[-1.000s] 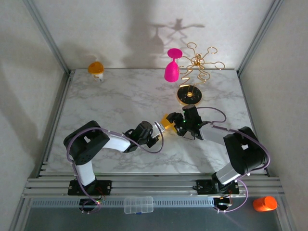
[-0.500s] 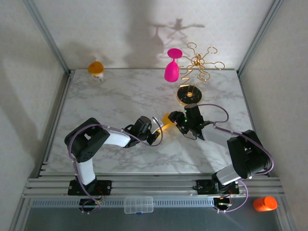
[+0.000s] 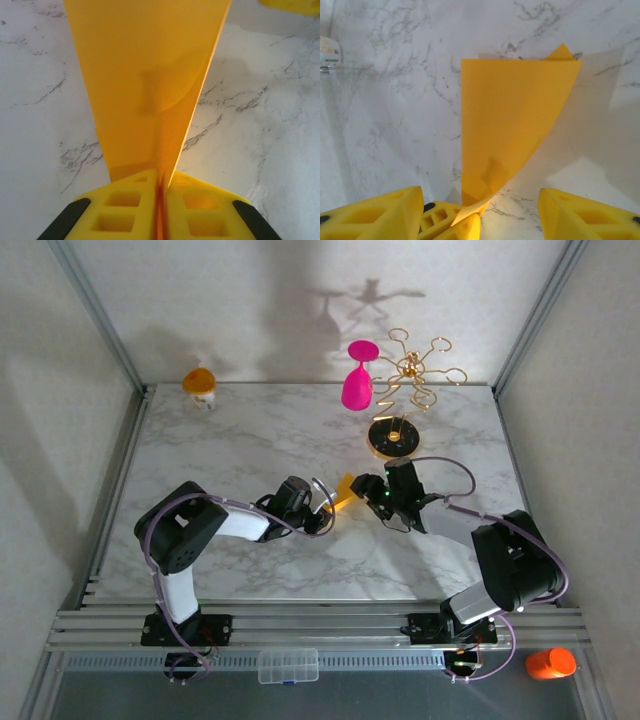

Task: Fold a paper plane with a square sheet of paper (pick it up from the middle)
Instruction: Fold the wing for the fifth time at the center of the table.

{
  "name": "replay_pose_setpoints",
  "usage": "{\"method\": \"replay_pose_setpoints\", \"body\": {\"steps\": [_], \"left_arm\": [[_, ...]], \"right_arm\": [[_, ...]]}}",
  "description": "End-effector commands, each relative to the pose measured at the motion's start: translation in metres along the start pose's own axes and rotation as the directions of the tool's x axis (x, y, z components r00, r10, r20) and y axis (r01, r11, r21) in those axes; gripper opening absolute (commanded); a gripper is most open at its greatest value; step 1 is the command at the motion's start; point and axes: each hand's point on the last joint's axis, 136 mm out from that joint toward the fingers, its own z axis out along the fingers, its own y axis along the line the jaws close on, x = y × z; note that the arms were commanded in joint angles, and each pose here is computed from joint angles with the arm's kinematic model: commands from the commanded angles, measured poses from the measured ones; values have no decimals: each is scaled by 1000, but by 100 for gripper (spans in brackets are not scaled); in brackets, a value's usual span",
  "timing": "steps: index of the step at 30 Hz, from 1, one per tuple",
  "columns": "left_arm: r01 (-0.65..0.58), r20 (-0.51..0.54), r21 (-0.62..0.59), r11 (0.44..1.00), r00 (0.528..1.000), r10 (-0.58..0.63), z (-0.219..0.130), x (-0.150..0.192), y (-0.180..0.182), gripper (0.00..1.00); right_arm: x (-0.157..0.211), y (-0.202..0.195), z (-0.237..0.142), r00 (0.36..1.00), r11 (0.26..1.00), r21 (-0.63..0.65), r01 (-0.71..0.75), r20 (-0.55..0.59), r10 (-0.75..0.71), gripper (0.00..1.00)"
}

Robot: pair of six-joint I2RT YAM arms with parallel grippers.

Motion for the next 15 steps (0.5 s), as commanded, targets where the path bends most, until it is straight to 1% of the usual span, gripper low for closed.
{"method": "replay_pose_setpoints", "body": {"steps": [1,5,8,13,15], "left_arm": [[48,-112,-3,999,993,-48,4,34,4,12],[23,-113,-23,999,993,-25,4,34,7,13],[3,-111,-38,999,994,-7,3,32,9,13],[-25,-109,-60,998,994,18,3,30,11,13],[-39,-109,-69,997,994,31,3,29,12,13]], "right_arm": [[4,-2,9,996,997,36,-68,-58,70,62],[5,9,17,988,993,13,-118,-93,119,62],[5,8,24,981,987,40,-157,-107,161,62],[10,5,34,967,975,70,-210,-135,218,56],[13,4,35,962,972,75,-224,-145,232,55]]}}
